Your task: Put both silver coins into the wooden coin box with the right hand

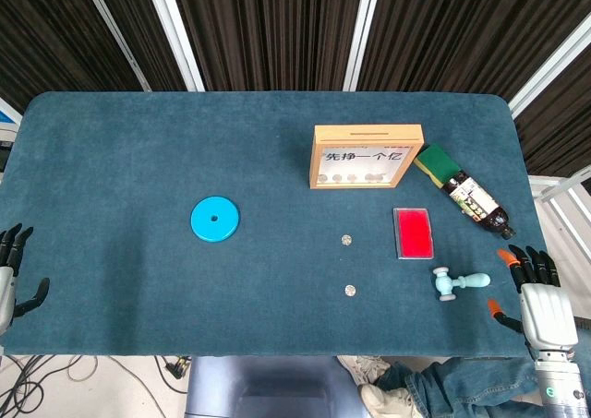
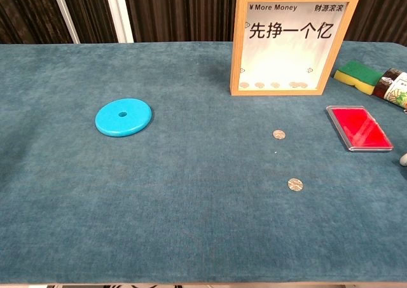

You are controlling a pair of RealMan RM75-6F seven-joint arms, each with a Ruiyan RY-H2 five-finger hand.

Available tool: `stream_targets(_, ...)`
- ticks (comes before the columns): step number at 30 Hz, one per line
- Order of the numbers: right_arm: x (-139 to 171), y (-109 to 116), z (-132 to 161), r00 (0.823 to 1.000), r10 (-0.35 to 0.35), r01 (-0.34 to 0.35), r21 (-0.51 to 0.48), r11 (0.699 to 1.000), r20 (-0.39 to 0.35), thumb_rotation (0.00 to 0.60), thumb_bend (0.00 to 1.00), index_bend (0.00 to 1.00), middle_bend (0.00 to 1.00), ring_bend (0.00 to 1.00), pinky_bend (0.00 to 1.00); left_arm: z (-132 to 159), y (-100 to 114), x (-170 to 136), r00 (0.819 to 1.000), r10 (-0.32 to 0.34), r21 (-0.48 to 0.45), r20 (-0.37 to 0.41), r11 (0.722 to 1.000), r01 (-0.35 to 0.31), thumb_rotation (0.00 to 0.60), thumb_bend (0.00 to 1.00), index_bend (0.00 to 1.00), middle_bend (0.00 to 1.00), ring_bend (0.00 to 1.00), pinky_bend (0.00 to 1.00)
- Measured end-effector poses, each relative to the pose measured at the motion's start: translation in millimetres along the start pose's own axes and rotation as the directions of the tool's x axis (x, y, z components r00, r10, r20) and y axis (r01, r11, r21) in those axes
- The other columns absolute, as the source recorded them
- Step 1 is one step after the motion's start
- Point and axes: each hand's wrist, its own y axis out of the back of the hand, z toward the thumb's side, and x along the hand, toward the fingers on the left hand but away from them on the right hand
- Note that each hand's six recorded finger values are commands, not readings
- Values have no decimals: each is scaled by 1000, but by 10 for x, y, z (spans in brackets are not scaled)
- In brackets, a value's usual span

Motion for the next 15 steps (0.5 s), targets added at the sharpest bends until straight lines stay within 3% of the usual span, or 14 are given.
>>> stream_targets(15,-22,-8,7,1000,-7,7,-15,1000,6,600,339,192,127,0,0,0,-15,7,1000,-5,4,-5,1000,5,600,359,61,0,0,0)
